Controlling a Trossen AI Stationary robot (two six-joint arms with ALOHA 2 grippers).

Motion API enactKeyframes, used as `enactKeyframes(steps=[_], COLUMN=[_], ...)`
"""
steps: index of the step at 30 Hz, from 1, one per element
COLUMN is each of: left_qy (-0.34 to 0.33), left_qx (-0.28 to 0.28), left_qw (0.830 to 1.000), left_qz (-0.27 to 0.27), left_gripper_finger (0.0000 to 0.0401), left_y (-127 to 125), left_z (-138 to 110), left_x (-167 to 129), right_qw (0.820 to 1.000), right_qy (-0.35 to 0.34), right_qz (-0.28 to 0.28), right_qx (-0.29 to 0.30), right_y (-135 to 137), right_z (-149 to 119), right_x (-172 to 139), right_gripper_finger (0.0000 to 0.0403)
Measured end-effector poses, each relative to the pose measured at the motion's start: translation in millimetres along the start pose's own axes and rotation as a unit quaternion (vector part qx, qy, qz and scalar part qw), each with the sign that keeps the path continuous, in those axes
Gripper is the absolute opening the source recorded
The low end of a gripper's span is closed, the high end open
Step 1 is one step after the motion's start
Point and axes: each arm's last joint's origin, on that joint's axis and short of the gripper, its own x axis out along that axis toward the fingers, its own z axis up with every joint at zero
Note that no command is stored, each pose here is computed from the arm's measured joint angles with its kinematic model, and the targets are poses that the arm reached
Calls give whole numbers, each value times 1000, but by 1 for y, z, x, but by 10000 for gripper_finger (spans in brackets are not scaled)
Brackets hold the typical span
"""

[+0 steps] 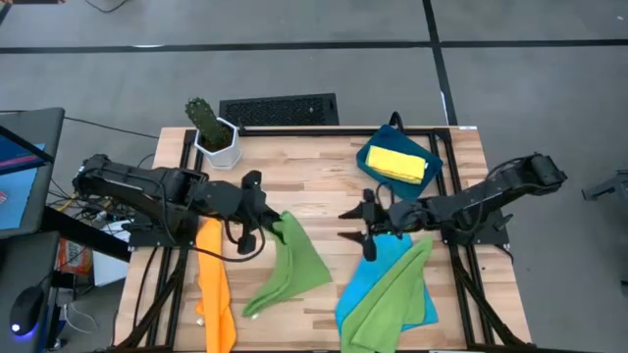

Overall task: Fold microfiber towels
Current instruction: Fold the left green microfiber cloth

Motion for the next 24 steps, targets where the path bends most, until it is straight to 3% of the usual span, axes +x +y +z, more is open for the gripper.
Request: enactKeyframes(steps=[8, 15, 24], left_qy=[16, 20, 31], left_qx=[7, 10, 12], left_qw=[1000, 1000, 999], left_qz=[24, 16, 18], left_gripper_finger=[2, 2, 2], left_y=[2, -1, -1], left_z=[-4, -5, -7], left_x=[0, 0, 0], right_qw=[998, 996, 996], right_qy=[63, 80, 77], right_qz=[1, -7, 39], right_qx=[-25, -25, 14], right_y=[11, -3, -21], right_z=[-42, -70, -102], right_x=[46, 74, 99], right_gripper_finger=[255, 255, 255])
